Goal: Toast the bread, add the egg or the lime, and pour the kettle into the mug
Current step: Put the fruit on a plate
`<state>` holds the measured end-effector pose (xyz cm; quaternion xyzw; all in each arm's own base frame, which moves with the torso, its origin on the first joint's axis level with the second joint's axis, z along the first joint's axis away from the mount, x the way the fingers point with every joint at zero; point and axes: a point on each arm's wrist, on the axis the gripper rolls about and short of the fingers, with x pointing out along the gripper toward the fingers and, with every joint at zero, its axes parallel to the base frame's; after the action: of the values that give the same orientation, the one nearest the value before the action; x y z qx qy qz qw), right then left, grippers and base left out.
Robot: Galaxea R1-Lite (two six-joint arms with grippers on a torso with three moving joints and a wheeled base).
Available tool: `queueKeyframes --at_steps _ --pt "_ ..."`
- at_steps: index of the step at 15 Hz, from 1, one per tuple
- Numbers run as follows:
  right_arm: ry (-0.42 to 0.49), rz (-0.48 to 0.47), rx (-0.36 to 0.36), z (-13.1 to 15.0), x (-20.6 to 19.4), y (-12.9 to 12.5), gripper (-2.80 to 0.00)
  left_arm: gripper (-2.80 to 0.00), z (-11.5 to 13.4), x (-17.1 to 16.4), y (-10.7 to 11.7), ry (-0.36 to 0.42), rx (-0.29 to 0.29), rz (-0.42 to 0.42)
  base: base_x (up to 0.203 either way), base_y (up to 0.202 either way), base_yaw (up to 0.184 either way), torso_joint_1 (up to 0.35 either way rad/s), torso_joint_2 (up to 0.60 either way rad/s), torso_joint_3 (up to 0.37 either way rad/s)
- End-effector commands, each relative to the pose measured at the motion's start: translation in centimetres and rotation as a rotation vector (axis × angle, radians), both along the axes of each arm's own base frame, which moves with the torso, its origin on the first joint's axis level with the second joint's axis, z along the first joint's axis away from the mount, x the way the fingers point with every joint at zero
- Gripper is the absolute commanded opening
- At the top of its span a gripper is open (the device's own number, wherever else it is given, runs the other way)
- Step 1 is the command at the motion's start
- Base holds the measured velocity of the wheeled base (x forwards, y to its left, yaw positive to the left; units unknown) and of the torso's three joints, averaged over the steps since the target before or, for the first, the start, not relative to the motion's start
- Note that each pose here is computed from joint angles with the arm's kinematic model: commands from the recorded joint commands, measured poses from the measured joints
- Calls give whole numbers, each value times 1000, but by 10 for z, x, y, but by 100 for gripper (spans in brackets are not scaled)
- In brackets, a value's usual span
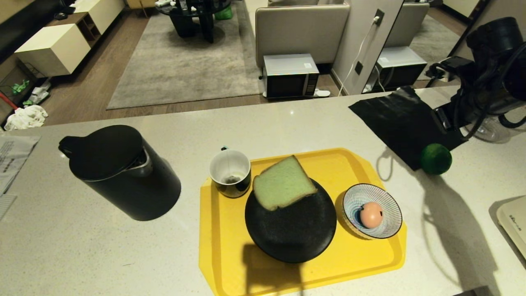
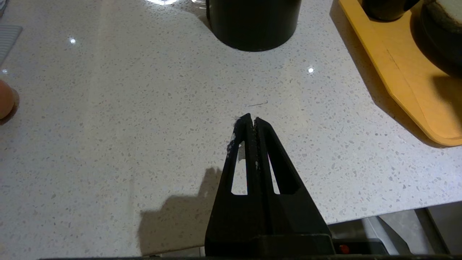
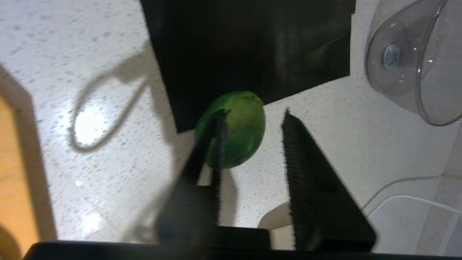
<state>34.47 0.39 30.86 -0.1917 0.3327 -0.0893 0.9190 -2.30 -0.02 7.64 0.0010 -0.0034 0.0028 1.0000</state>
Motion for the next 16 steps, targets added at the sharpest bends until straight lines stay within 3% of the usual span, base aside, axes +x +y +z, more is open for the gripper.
queueKeyframes --at_steps 1,9,13,16 --pt "27 -20 -6 -9 8 -6 0 -280 0 0 0 -1 1 1 0 0 0 0 0 0" --pt "99 -122 -34 -29 10 -22 0 -280 0 0 0 -1 1 1 0 0 0 0 0 0" --pt "83 -188 58 -37 12 -20 0 -280 0 0 0 -1 1 1 0 0 0 0 0 0" --pt "108 -186 184 -45 15 -17 0 -280 0 0 0 -1 1 1 0 0 0 0 0 0"
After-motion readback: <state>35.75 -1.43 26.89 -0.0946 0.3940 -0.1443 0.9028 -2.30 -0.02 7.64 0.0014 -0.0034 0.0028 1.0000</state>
